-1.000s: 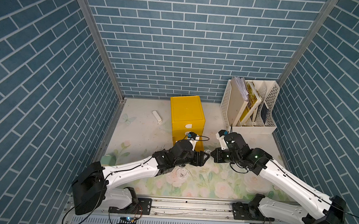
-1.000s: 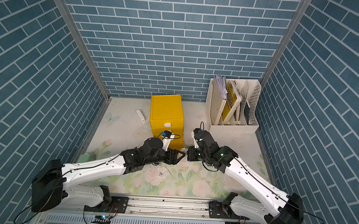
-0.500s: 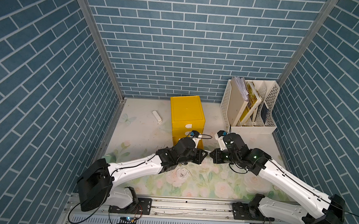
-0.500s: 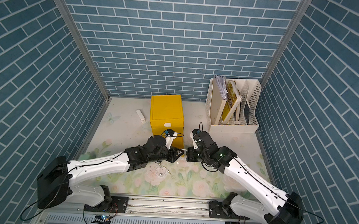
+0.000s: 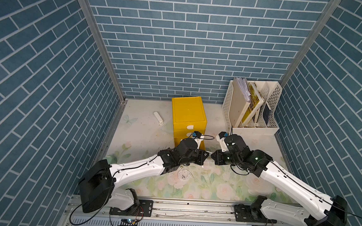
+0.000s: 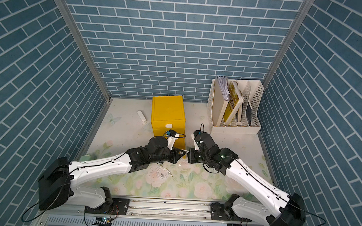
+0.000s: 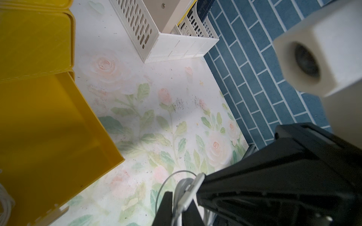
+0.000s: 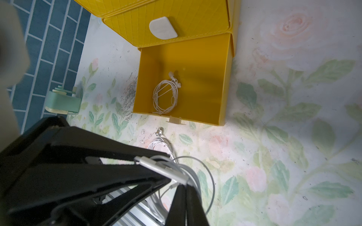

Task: Place the wired earphones into the drawer by color
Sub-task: Pick up the wired earphones from the center of the board.

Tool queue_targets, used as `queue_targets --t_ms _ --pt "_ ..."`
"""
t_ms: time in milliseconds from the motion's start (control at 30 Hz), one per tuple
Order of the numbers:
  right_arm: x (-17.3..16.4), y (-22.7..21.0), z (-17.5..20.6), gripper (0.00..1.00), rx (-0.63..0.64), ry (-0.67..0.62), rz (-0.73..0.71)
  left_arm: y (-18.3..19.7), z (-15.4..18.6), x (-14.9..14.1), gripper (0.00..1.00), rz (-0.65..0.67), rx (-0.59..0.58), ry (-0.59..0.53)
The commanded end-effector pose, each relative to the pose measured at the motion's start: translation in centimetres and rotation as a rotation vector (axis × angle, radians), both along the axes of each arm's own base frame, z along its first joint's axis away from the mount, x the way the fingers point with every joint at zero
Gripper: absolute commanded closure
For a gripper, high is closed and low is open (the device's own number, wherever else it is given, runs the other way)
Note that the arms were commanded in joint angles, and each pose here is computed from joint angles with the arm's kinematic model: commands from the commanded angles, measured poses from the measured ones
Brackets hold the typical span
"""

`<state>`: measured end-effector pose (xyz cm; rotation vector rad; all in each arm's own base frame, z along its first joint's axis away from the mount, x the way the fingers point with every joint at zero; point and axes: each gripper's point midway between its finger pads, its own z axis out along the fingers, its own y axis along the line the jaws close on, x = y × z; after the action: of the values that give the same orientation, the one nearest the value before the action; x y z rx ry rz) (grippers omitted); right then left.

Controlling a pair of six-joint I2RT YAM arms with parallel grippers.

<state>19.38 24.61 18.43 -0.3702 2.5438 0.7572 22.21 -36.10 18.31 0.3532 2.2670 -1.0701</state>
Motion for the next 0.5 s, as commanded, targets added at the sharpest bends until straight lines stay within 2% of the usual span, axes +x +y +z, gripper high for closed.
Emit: queue_targets --t_ms 0,233,467 --pt "0.1 0.2 0.1 0.86 -0.003 -0.03 0.024 -0.2 0.6 0.5 0.86 0.007 -0.007 -0.011" --pt "0.4 -0.4 0.6 0.62 -0.017 -0.052 -0.002 0.3 0.9 0.6 0.86 0.021 0.006 -0.023" --pt "0.7 -1.5 1.6 0.57 -0.032 -0.086 -0.038 1.4 0.7 1.2 0.88 0.055 0.022 -0.024"
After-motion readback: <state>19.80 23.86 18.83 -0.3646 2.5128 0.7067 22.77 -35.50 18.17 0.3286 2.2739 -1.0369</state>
